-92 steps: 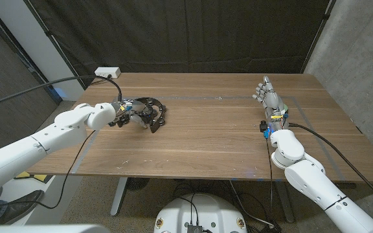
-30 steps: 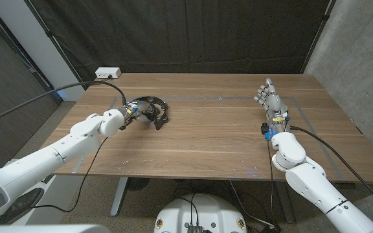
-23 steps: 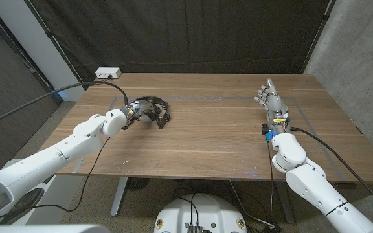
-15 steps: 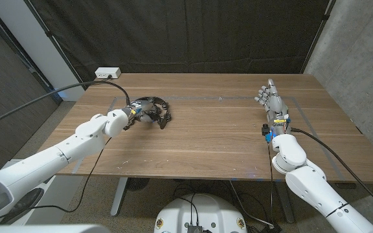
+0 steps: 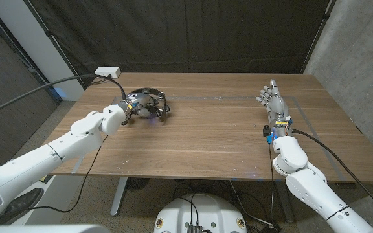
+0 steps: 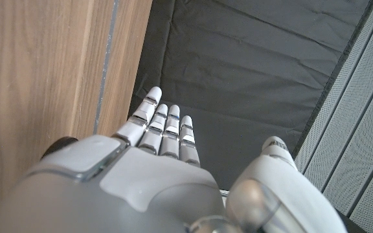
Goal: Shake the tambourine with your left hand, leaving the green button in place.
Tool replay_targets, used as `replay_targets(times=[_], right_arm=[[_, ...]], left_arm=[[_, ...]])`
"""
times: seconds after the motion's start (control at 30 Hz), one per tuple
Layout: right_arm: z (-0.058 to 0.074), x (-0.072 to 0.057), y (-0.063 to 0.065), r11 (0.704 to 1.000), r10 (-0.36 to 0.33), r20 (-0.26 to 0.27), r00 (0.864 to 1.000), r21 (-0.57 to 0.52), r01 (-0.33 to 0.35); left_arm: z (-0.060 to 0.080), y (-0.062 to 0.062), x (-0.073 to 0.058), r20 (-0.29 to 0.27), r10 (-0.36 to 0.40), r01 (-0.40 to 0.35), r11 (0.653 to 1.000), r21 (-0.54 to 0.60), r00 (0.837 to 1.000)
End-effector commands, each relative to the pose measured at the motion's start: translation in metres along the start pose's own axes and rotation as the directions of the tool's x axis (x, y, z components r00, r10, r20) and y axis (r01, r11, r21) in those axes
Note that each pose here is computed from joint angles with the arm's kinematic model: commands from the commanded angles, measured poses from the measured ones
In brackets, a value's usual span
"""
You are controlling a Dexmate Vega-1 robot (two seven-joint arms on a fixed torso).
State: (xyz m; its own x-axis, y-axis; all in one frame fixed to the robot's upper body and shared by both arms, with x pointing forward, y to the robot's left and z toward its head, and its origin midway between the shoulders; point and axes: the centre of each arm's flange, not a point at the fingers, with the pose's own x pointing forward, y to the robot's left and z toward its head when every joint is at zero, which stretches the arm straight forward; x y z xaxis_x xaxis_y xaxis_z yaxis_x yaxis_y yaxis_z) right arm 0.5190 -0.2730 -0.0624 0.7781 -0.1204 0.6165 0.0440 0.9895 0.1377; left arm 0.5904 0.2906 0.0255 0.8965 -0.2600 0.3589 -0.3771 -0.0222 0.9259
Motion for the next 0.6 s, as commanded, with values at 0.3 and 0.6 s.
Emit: replay_targets(times=[0.3,0.6], right_arm=[[-0.004,-0.003,0.004,1.000,0.023,0.017,1.000,0.012,-0.023],[-0.011,0.003,0.015,0.998,0.064,0.026,0.998,0.028,-0.064]], left_arm=[[0.005,0.056,-0.008,0.007,0.289,-0.284,0.946,-0.154,0.957],[0.019,0.085,-0.012,0.022,0.488,-0.437,0.800,-0.410,0.872]])
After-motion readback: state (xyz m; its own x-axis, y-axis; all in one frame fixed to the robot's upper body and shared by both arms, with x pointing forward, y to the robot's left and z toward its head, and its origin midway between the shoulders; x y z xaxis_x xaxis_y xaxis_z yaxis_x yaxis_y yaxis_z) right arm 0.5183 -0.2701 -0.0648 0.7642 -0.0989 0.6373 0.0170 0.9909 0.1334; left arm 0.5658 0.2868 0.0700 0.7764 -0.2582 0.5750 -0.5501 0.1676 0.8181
